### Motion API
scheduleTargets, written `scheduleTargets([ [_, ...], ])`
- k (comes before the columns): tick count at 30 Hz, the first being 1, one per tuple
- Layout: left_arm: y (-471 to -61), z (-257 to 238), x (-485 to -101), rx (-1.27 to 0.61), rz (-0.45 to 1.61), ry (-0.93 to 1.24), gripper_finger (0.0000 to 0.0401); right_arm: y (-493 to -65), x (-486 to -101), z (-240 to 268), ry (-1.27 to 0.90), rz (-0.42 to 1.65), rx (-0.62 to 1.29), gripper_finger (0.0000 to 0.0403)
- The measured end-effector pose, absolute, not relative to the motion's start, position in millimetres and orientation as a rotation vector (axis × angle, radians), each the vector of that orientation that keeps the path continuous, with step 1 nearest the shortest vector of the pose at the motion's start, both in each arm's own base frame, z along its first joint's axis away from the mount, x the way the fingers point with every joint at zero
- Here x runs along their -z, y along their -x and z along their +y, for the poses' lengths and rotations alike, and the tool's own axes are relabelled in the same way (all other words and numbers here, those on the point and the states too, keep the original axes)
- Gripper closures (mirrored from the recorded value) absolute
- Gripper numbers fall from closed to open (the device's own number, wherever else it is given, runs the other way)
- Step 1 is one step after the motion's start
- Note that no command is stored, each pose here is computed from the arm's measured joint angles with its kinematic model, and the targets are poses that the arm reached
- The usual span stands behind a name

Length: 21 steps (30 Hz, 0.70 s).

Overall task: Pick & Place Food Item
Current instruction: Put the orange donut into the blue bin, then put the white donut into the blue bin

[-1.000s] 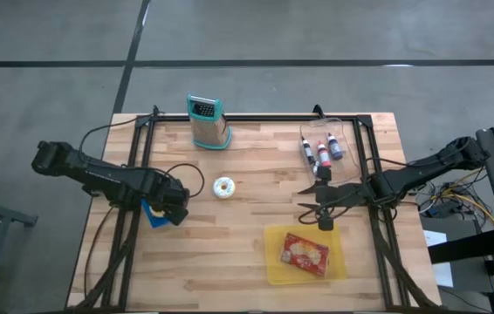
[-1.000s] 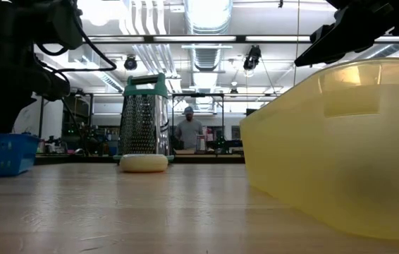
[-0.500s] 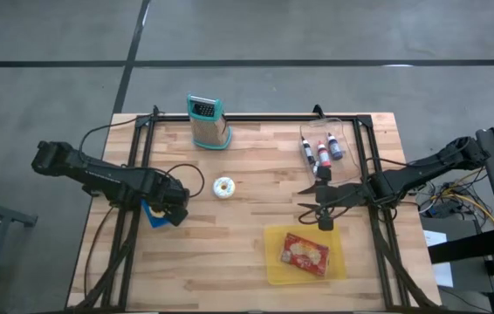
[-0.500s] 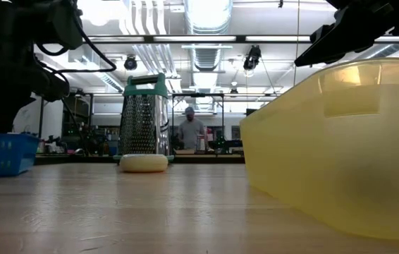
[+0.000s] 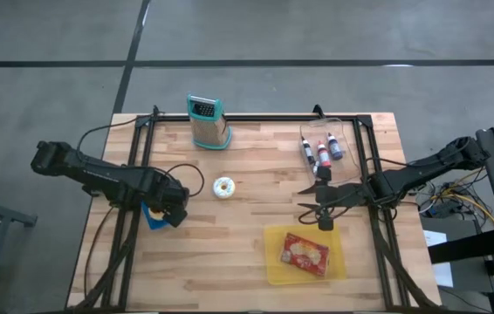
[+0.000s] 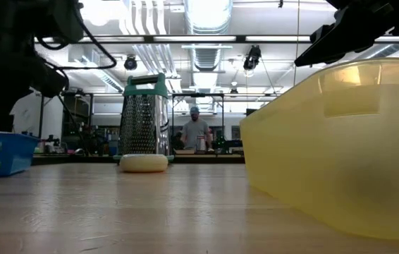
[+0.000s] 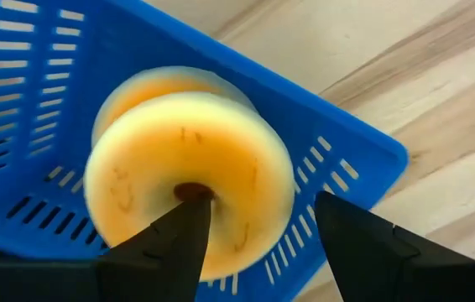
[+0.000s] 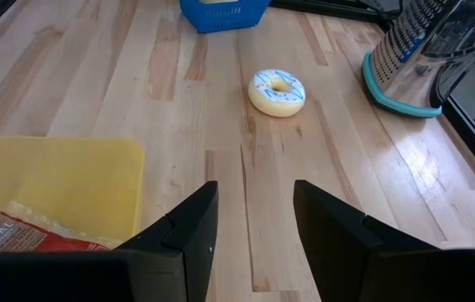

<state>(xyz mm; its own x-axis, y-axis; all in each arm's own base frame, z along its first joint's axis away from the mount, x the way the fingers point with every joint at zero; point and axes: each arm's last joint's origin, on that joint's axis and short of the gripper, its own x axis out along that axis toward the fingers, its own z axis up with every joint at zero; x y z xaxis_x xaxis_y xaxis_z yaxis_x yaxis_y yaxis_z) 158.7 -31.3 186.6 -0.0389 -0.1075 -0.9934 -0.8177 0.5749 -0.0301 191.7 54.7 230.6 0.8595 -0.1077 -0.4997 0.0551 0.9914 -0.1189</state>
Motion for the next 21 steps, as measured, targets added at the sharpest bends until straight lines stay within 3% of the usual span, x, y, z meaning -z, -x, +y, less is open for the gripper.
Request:
scheduleTargets([
  [21,-172,-28,-242,-0.705,1.411,0.770,0.0179,-192,-230,55,0.102,0.531,0.086,0.0252],
])
